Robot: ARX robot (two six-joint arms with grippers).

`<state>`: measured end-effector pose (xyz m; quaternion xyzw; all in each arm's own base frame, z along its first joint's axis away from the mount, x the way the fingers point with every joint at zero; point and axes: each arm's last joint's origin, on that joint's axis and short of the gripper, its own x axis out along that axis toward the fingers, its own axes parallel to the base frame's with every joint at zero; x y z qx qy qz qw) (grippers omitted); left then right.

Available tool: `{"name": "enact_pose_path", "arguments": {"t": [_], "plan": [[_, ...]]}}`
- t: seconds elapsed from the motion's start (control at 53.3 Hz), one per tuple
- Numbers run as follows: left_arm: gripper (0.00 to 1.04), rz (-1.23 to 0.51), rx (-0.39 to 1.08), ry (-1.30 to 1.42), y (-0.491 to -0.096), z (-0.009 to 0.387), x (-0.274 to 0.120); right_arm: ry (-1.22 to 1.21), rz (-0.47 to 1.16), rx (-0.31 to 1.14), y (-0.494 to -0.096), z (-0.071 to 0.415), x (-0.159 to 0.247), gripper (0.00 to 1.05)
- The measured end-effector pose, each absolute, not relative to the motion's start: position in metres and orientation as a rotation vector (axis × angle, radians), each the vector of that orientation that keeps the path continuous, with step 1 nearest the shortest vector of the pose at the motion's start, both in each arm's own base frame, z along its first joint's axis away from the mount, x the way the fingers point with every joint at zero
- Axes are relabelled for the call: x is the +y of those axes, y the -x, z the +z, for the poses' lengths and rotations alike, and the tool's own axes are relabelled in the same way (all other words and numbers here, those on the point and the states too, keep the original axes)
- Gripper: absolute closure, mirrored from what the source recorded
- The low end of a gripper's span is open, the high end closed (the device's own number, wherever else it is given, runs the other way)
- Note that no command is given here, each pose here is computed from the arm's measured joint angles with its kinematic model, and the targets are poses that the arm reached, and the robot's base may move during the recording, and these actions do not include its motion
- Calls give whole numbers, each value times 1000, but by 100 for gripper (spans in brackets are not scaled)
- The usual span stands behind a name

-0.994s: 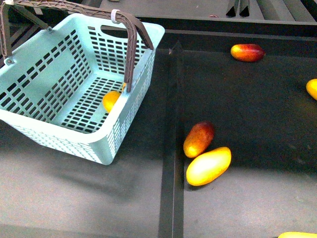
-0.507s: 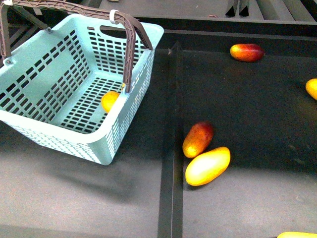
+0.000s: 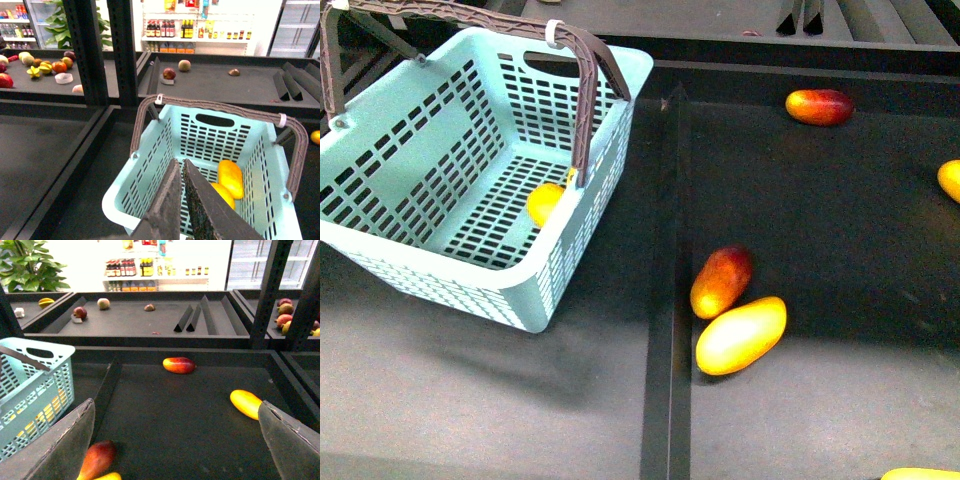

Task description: Pick lemon and mango into basket

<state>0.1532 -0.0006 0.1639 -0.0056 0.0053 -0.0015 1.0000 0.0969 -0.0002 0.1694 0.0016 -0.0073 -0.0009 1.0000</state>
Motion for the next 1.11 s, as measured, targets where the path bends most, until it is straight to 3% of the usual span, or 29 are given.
{"name": "enact_pose_path", "arguments": {"t": [1.107], "plan": [[102, -4, -17, 11, -110, 171, 0, -3, -2, -15, -97, 169, 0, 9]]}}
